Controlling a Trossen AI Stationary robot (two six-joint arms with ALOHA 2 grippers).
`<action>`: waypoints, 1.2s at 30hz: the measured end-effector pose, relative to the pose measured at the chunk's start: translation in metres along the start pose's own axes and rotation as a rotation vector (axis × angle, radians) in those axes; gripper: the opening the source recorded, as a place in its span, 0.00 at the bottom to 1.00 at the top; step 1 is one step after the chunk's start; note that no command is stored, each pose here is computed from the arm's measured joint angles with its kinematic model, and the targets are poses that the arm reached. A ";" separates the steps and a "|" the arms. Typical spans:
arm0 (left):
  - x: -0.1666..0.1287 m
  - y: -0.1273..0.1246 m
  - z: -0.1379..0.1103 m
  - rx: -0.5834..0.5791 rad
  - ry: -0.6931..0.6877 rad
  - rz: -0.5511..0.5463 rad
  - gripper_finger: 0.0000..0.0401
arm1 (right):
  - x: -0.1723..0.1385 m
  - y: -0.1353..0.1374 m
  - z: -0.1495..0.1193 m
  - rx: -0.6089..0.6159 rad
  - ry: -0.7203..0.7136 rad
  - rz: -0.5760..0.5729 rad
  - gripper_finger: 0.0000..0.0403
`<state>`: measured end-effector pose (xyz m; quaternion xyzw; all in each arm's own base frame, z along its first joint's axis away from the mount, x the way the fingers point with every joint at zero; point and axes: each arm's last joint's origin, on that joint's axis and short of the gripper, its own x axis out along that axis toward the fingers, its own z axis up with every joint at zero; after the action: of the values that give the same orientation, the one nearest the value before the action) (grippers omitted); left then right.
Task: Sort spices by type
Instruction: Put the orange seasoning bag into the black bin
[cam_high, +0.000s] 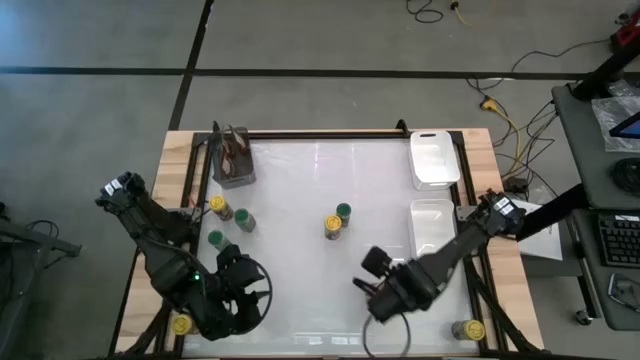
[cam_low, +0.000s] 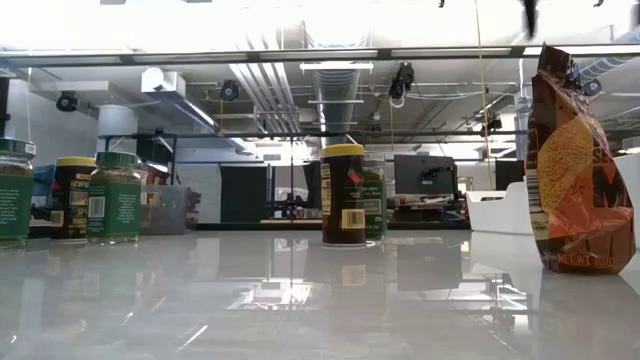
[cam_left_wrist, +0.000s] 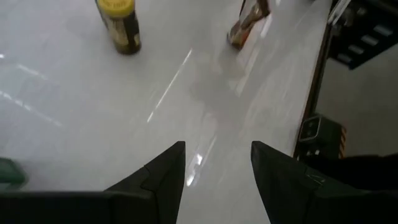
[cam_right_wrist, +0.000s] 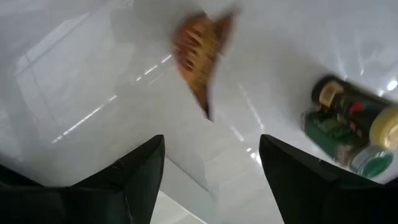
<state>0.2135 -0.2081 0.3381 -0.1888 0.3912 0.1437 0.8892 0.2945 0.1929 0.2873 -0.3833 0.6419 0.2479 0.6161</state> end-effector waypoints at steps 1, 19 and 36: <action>-0.001 -0.001 -0.001 0.001 -0.007 -0.003 0.42 | 0.004 -0.005 -0.001 0.016 0.001 0.003 0.60; -0.003 0.003 -0.006 0.012 0.005 0.037 0.42 | 0.043 -0.063 -0.037 0.388 -0.110 0.319 0.40; -0.014 0.000 -0.022 -0.060 0.026 0.021 0.42 | 0.108 -0.064 -0.071 0.658 -0.269 0.413 0.09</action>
<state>0.1898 -0.2200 0.3351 -0.2132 0.4003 0.1624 0.8763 0.3086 0.0798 0.1995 0.0069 0.6640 0.1958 0.7216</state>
